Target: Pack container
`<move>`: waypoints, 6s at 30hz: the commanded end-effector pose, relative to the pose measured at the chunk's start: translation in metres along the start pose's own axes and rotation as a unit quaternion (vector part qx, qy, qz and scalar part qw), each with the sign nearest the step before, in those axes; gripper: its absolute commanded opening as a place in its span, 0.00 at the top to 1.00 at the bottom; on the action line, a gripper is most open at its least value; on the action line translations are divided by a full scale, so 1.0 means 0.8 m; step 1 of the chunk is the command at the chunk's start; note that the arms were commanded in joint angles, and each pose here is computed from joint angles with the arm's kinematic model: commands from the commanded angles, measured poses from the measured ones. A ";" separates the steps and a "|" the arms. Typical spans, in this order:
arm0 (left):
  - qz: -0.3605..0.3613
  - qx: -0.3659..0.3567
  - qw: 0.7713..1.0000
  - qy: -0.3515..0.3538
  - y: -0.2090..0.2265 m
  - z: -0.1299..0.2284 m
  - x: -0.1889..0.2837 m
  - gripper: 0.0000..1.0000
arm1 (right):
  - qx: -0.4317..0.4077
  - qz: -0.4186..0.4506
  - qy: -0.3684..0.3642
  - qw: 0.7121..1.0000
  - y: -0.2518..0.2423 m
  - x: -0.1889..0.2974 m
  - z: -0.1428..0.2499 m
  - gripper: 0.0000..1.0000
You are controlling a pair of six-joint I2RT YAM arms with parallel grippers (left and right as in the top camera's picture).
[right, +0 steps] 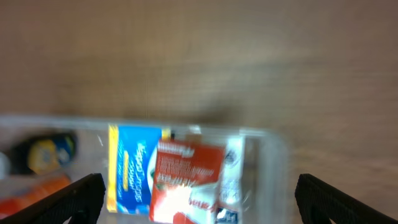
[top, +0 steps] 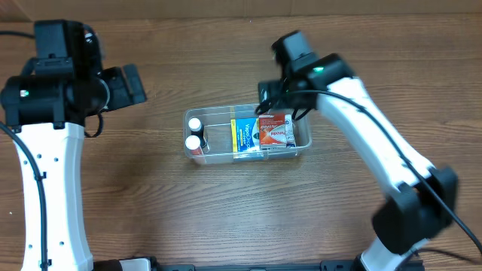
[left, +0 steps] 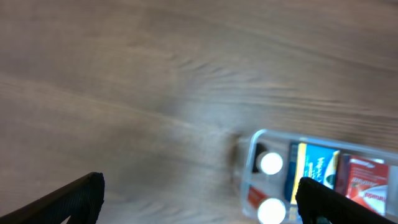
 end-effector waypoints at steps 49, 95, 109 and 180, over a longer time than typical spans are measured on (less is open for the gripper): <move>0.075 -0.162 0.976 -0.126 0.026 0.256 0.055 0.00 | -0.133 0.019 -0.289 0.948 -0.159 0.140 0.250 0.00; 0.075 -0.162 0.976 -0.126 0.026 0.256 0.055 0.00 | 0.099 -0.044 -0.542 0.834 -0.167 0.015 0.293 0.00; 0.075 -0.162 0.976 -0.126 0.026 0.256 0.055 0.00 | 0.099 -0.044 -0.542 0.834 -0.167 0.015 0.293 0.00; 0.075 -0.147 0.877 -0.452 0.036 0.302 -0.130 0.00 | 0.099 -0.044 -0.542 0.834 -0.167 0.015 0.293 0.00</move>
Point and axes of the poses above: each gripper's point midway between its finger pads, its own x axis back along the fingers, its own y axis along the line the jaws close on, z = x × y, the point moved 10 cm from there along x, back along the fingers, and after that the axes turned 3 degrees about -x, right-handed, at the moved point
